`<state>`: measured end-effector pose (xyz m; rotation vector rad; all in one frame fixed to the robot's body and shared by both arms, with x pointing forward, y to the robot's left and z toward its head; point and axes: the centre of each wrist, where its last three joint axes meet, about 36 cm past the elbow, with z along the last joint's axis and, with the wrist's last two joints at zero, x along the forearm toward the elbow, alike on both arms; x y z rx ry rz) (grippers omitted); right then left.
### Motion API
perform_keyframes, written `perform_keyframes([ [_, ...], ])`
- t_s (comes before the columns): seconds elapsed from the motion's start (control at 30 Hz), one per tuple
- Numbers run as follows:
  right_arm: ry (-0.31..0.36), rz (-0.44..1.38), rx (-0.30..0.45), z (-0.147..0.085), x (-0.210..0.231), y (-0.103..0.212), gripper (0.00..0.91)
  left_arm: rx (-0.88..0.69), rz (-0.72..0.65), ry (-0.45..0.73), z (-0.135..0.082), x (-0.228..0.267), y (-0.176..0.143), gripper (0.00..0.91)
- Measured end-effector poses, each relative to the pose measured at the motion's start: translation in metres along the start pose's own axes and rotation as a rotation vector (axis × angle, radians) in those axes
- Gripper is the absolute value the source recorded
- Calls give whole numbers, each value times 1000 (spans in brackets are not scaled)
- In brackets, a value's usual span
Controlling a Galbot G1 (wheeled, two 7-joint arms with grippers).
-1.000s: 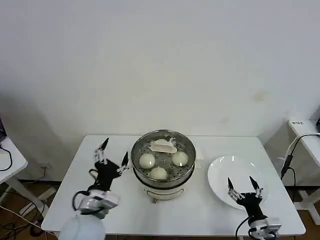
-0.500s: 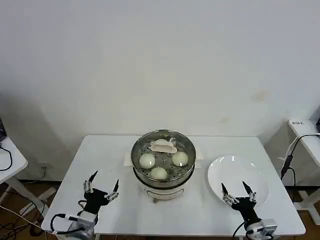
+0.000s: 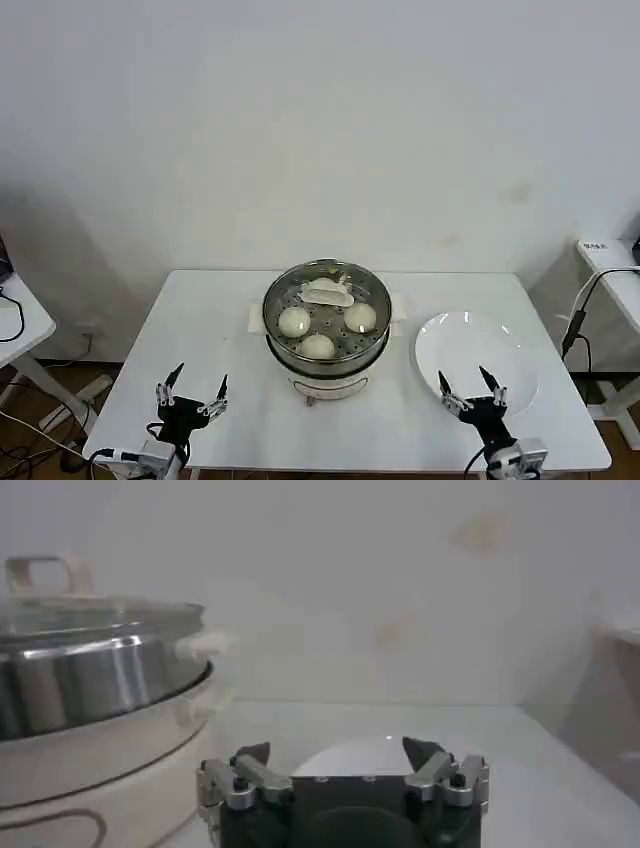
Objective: Take steamed baozi put them in steamer then cover it.
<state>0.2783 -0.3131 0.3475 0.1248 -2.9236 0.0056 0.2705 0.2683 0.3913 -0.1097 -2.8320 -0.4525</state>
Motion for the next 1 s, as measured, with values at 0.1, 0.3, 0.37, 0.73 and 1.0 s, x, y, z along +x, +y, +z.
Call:
perform_keyframes([
  [0.1, 6, -6, -1, 1, 1, 1, 907, 9, 0, 5, 2, 3, 0, 907],
  [0.3, 10, -18, -2, 4, 2, 4, 907, 19, -2, 2, 0, 9, 1, 907],
  [0.37, 9, -18, 0, 4, 2, 4, 907, 22, 0, 0, -1, 11, 0, 907],
  [0.73, -2, -15, 27, -2, 3, 0, 907, 38, -6, 1, -3, 20, -1, 907],
  [1.0, -2, -20, 40, -5, 4, -1, 907, 34, -10, 3, 0, 25, 3, 907],
])
